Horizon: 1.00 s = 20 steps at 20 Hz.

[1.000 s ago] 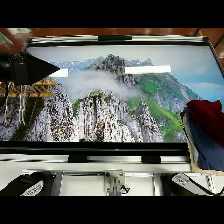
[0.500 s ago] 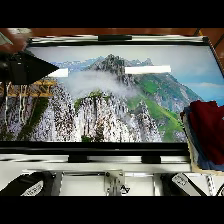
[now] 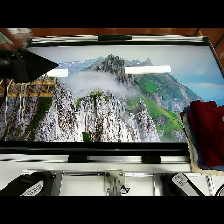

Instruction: Fold the shirts.

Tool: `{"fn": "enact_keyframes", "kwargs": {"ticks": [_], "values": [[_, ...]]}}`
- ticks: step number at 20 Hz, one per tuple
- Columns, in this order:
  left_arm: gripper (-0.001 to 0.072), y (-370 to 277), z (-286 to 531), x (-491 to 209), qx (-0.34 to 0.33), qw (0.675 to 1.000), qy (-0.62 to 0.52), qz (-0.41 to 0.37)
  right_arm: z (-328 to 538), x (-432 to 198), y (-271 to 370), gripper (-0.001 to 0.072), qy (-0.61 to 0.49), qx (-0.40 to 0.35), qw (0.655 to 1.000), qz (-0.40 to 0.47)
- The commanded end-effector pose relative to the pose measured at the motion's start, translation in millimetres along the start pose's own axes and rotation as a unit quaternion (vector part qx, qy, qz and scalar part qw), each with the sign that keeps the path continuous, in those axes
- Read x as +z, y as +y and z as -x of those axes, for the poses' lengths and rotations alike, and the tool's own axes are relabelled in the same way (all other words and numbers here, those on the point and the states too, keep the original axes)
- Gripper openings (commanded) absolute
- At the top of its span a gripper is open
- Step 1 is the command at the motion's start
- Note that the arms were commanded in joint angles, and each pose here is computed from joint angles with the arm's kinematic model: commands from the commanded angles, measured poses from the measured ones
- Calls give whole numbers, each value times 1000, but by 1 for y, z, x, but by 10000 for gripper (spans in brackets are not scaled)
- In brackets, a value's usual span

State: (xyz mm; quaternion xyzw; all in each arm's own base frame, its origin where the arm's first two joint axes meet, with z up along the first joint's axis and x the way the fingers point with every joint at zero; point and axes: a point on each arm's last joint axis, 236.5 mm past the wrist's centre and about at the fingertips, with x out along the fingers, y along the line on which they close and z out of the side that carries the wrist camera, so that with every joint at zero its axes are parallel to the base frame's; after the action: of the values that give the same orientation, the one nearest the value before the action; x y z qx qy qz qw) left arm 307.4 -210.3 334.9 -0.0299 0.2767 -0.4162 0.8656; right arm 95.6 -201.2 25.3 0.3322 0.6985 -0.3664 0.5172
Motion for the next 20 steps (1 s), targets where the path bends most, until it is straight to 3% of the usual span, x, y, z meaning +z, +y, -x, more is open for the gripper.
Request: {"fn": "enact_keyframes", "kwargs": {"ticks": [1, 4, 8, 10, 12, 14, 15, 16, 17, 20], "values": [[39, 20, -10, -7, 23, 999, 17, -19, 42, 7, -18, 546, -50, -23, 998, 6], [39, 36, -30, -14, 21, 999, 39, -7, 141, 73, 4, 546, -266, 5, 962, 57], [37, 74, -73, -29, 24, 997, 70, 19, 267, 91, 162, 546, -498, 129, 825, 236], [36, 119, -94, -57, 85, 988, 128, 29, 284, 58, 249, 546, -525, 171, 771, 317], [37, 165, -102, -103, 182, 956, 222, 60, 248, 12, 314, 546, -461, 190, 782, 373], [62, 172, -117, -146, 211, 926, 302, 87, 177, -35, 343, 548, -333, 158, 818, 441], [248, 167, -127, -164, 202, 915, 338, 86, 147, -47, 346, 548, -281, 130, 829, 465], [559, 164, -134, -180, 197, 904, 370, 86, 128, -54, 347, 548, -245, 114, 836, 478], [603, 165, -137, -192, 206, 892, 392, 89, 114, -59, 350, 548, -215, 109, 840, 486], [593, 176, -138, -201, 232, 879, 409, 79, 104, -64, 351, 547, -189, 108, 844, 490]]}}
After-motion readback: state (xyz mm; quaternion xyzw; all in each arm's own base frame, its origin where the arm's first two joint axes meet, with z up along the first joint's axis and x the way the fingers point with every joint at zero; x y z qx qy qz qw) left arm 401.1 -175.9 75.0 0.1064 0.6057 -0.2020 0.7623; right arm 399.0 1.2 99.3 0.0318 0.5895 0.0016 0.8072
